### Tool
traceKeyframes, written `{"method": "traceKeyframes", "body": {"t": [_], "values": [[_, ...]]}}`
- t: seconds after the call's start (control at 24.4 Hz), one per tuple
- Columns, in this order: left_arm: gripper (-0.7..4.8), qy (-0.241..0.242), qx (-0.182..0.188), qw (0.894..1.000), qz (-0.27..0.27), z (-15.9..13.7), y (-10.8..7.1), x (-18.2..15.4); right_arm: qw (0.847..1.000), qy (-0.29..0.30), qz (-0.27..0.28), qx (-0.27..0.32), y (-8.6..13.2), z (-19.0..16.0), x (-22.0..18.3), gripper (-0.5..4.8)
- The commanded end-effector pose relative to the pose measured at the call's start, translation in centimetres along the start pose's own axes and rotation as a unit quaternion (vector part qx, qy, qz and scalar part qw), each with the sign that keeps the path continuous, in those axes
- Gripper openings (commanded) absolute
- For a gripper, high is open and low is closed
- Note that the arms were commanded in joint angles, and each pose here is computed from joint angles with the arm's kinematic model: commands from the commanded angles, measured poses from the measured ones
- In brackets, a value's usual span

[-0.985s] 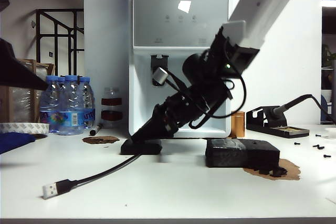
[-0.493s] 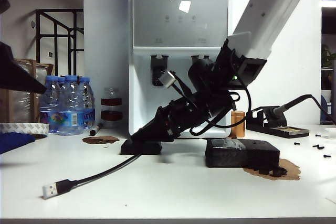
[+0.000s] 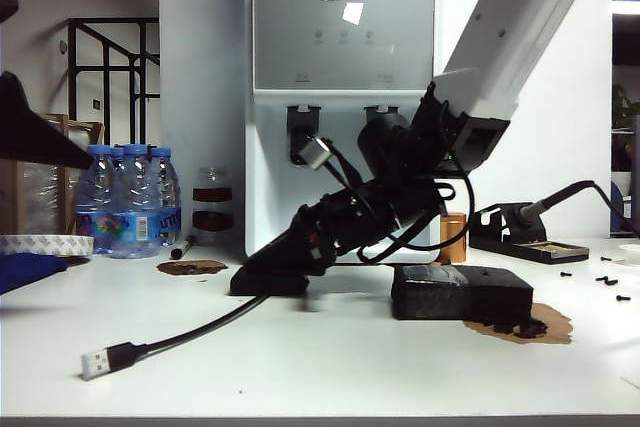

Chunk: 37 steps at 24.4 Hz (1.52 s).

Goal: Take the USB flash drive out of the black sponge and insert it into the slot on top of the black USB adpator box.

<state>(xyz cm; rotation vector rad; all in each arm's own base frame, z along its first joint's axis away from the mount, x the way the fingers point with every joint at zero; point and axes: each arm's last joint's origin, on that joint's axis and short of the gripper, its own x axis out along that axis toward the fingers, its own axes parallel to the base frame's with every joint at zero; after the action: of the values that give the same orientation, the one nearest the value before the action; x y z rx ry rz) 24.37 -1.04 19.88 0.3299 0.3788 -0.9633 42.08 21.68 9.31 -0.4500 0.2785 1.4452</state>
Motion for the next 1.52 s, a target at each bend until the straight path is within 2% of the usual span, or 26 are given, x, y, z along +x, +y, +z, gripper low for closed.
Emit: {"method": "traceKeyframes", "body": {"t": [0.04,0.25,0.37,0.53,0.66,0.74,0.9,0.94,0.99,1.07,1.11,1.15,1.19,1.36,1.52], "values": [[-0.04,-0.008,0.007,1.000,0.005,0.3,0.2,0.0,0.998,0.040,-0.011,0.045,0.7,-0.7,0.4,1.96],[-0.04,-0.009,0.007,1.000,0.004,0.3,0.2,0.0,0.998,0.037,-0.011,0.051,0.6,-0.4,0.3,1.99],[-0.04,-0.009,0.007,1.000,0.004,0.3,0.2,0.0,0.998,0.033,-0.014,0.051,0.5,0.2,0.0,2.53],[-0.04,-0.008,0.007,1.000,0.004,0.3,0.2,0.0,0.999,0.020,-0.026,0.034,0.5,2.3,-1.2,2.54],[-0.04,-0.008,0.007,1.000,0.004,0.3,0.2,0.0,0.998,-0.021,-0.048,0.024,0.7,4.2,-3.5,2.62],[-0.04,-0.008,0.007,1.000,0.004,0.3,0.2,0.0,0.997,-0.040,-0.063,0.029,0.9,4.9,-4.5,2.89],[-0.04,-0.008,0.007,1.000,0.004,0.3,0.2,0.0,0.991,-0.084,-0.098,0.031,2.1,6.7,-7.5,2.88],[-0.04,-0.008,0.007,1.000,0.004,0.3,0.2,0.0,0.987,-0.095,-0.126,0.027,2.6,7.4,-8.7,2.87],[-0.04,-0.008,0.007,1.000,0.004,0.3,0.2,0.0,0.979,-0.096,-0.181,0.019,3.3,8.0,-10.1,2.81],[-0.04,-0.009,0.007,1.000,0.004,0.3,0.2,0.0,0.964,-0.095,-0.248,0.008,4.2,8.5,-11.5,2.25],[-0.04,-0.009,0.007,1.000,0.004,0.3,0.2,0.0,0.958,-0.096,-0.270,0.004,4.6,8.6,-12.2,1.71],[-0.04,-0.009,0.007,1.000,0.004,0.3,0.2,0.0,0.956,-0.100,-0.277,0.007,5.0,8.7,-12.9,0.43],[-0.04,-0.009,0.007,1.000,0.004,0.3,0.2,0.0,0.954,-0.102,-0.282,0.015,5.2,8.7,-13.5,-0.04],[-0.04,-0.009,0.007,1.000,0.004,0.3,0.2,0.0,0.943,-0.088,-0.314,0.065,6.2,9.1,-15.1,-0.04],[-0.04,-0.010,0.000,1.000,0.006,0.3,0.2,0.0,0.922,-0.052,-0.371,0.101,7.8,9.4,-17.2,-0.05]]}}
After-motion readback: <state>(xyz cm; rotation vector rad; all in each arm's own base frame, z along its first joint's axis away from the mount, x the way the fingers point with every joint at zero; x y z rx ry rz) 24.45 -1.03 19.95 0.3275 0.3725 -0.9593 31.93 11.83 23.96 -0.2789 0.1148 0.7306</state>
